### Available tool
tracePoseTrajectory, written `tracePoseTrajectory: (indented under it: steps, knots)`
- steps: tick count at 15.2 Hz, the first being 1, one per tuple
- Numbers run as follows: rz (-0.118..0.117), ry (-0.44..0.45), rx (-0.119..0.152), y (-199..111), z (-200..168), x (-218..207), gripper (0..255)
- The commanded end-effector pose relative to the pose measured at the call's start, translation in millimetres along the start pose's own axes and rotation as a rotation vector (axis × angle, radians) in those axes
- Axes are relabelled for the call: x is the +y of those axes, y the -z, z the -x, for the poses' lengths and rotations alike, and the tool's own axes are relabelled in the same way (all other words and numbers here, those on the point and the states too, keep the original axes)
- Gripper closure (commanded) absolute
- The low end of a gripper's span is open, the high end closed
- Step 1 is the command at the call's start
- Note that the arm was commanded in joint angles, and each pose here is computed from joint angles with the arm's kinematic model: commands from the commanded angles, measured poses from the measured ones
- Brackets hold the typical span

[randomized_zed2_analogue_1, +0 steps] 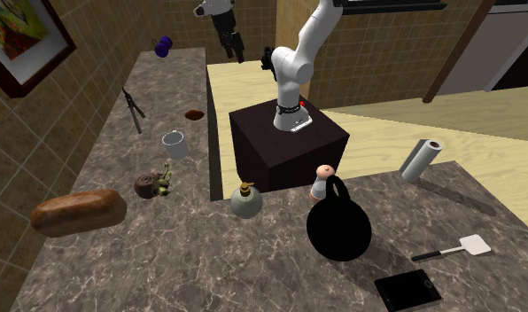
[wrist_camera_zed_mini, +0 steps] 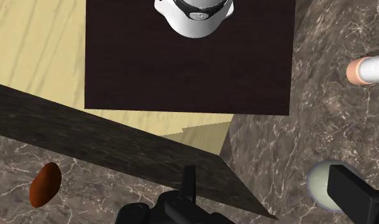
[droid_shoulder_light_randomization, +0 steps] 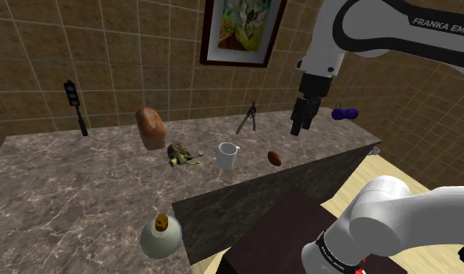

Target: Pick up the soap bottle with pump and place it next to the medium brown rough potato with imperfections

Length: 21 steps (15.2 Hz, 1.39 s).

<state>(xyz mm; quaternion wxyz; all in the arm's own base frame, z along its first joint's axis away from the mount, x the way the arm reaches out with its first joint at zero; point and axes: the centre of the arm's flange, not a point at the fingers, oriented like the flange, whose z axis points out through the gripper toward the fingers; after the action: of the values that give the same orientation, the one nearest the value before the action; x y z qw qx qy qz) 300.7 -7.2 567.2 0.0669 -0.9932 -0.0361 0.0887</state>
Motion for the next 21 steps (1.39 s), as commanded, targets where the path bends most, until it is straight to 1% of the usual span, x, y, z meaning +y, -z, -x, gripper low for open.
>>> tracePoseTrajectory:
  steps: [1, 21]
  knots:
    - [0.000, 0.000, 0.000, 0.0, 0.0, 0.0, 0]
    - [0.042, -0.017, 0.067, -157.5, -109.8, -181.5, 0]
